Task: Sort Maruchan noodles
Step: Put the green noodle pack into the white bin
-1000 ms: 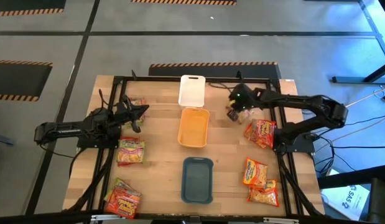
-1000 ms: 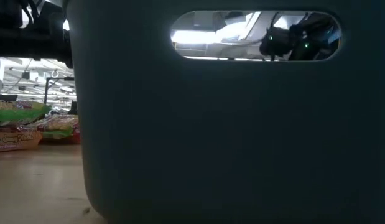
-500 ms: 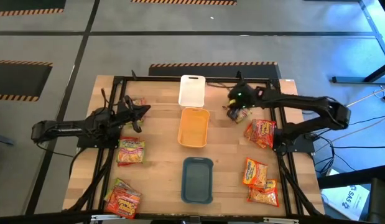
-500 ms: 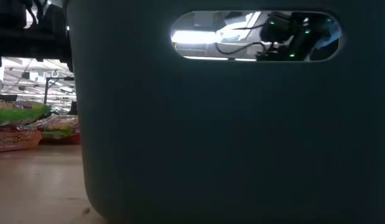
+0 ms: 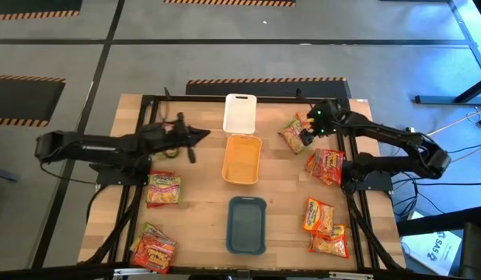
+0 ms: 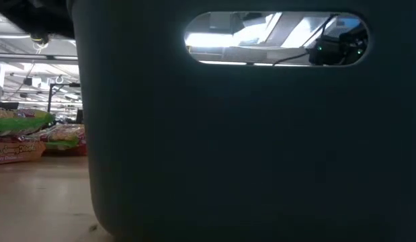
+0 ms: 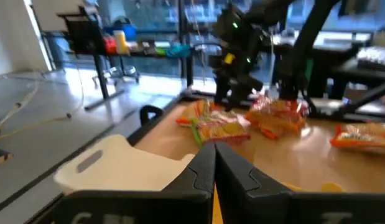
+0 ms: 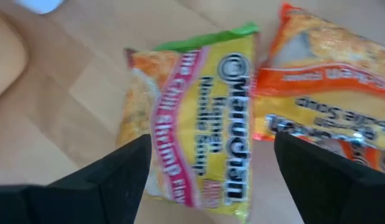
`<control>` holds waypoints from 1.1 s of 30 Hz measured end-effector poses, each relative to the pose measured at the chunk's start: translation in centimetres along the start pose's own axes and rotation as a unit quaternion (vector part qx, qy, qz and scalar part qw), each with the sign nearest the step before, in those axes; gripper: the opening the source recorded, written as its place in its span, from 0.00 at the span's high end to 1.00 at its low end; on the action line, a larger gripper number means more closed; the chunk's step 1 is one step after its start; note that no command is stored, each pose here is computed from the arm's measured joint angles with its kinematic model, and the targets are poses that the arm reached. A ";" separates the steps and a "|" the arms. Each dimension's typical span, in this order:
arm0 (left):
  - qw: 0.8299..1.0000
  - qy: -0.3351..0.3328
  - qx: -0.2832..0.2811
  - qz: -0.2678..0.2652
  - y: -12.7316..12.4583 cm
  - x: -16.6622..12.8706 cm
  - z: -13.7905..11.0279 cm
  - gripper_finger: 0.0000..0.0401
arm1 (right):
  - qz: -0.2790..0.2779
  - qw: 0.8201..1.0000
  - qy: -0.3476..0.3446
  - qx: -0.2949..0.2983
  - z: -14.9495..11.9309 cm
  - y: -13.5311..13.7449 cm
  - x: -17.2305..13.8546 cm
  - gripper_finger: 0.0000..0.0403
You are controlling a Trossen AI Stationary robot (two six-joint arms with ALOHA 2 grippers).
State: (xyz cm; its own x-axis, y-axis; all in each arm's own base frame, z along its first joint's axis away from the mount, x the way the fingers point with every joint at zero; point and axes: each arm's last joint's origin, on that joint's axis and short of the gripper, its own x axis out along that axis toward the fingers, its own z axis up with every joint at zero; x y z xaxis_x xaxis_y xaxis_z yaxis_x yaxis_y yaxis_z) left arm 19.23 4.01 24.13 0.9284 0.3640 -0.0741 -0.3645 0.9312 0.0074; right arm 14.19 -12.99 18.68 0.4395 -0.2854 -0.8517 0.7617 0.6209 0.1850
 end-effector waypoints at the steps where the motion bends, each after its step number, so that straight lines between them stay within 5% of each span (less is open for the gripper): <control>1: 1.000 0.006 0.006 -0.001 -0.2 1.0 0.5 1.00 | 0.006 1.000 0.001 0.005 -0.1 -0.2 0.1 0.20; 9: 0.996 0.050 0.049 -0.047 -2.1 10.8 2.6 1.00 | 0.060 0.998 0.009 0.035 -0.5 -0.9 1.5 0.24; 18: 0.985 0.109 0.048 -0.123 -4.0 21.8 0.2 1.00 | 0.139 0.990 0.022 0.031 -0.2 -0.6 2.5 0.26; 33: 0.956 0.248 0.048 -0.151 -5.8 31.0 -5.6 1.00 | 0.184 0.983 0.012 -0.002 0.0 0.1 2.5 0.29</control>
State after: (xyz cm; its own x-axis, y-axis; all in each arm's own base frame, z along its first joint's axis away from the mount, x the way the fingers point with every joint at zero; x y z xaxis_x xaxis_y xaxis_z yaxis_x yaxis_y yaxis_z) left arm 49.73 9.80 16.22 0.8331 0.0459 -0.5511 -0.0543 0.9985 0.0011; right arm 15.36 -13.65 16.58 0.6729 -0.0241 -0.7393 0.5520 0.6817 0.4802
